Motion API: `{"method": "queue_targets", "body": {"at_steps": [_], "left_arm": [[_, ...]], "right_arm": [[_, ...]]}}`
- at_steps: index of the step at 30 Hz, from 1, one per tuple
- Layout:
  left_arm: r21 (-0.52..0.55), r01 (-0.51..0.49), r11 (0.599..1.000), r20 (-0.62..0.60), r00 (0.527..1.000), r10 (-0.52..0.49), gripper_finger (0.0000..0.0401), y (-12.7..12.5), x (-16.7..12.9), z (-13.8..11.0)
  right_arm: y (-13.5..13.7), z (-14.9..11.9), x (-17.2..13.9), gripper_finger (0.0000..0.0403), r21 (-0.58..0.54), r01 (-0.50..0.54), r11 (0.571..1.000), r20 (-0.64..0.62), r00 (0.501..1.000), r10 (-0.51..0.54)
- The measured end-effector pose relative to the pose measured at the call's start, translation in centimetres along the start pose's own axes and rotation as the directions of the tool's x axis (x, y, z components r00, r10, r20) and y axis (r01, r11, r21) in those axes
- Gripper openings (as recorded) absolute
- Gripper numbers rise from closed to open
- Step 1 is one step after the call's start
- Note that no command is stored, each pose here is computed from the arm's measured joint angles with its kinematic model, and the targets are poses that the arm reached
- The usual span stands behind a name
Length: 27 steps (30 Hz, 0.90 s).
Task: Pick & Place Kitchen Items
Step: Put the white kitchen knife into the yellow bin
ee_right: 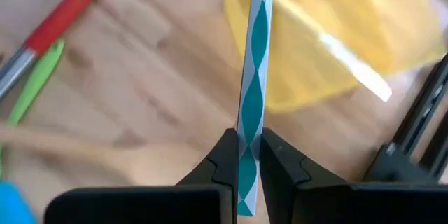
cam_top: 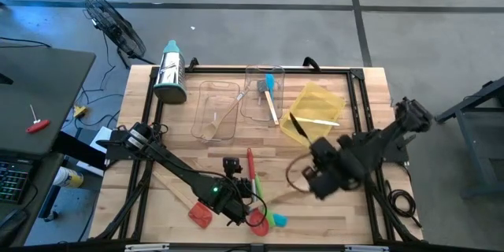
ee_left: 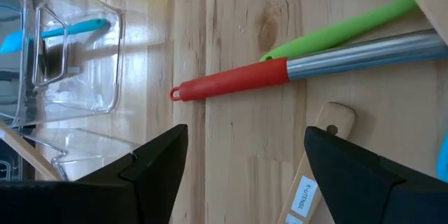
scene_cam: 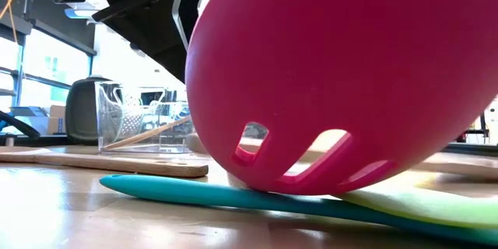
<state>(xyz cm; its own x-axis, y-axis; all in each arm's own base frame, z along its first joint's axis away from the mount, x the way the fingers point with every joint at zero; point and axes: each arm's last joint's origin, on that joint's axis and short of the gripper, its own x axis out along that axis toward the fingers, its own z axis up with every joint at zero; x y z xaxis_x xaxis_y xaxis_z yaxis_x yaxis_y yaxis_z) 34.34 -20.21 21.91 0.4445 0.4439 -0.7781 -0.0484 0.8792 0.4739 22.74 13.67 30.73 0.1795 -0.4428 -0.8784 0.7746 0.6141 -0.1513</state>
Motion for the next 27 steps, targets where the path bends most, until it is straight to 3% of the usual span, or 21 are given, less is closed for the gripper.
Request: {"method": "queue_targets", "body": {"at_steps": [5,10,15,19,27], "left_arm": [[0.014,-0.009,1.0,-0.015,1.0,0.009,0.0283,0.1,0.0,-0.2],[0.038,-0.026,0.999,-0.048,0.998,0.027,0.0283,0.3,0.0,-0.6],[0.025,-0.05,0.998,-0.092,0.994,0.052,0.0283,0.6,-0.1,-1.1],[0.024,-0.075,0.997,-0.132,0.988,0.078,0.0283,0.5,0.4,-2.0],[0.051,-0.12,0.991,-0.21,0.969,0.128,0.0283,0.2,2.4,-4.6]], "right_arm": [[-1.2,3.4,1.2,0.0024,-0.018,0.058,0.998,0.057,0.997,-0.057],[-3.5,6.4,2.6,0.0024,0.055,0.124,0.991,0.072,0.989,-0.128],[-6.0,6.7,5.5,0.0024,0.15,0.171,0.974,0.019,0.984,-0.176],[-7.3,5.5,8.5,0.0024,0.214,0.13,0.968,-0.024,0.992,-0.128],[-7.6,4.6,13.3,0.0024,0.3,-0.058,0.952,0.003,0.998,0.06]]}}
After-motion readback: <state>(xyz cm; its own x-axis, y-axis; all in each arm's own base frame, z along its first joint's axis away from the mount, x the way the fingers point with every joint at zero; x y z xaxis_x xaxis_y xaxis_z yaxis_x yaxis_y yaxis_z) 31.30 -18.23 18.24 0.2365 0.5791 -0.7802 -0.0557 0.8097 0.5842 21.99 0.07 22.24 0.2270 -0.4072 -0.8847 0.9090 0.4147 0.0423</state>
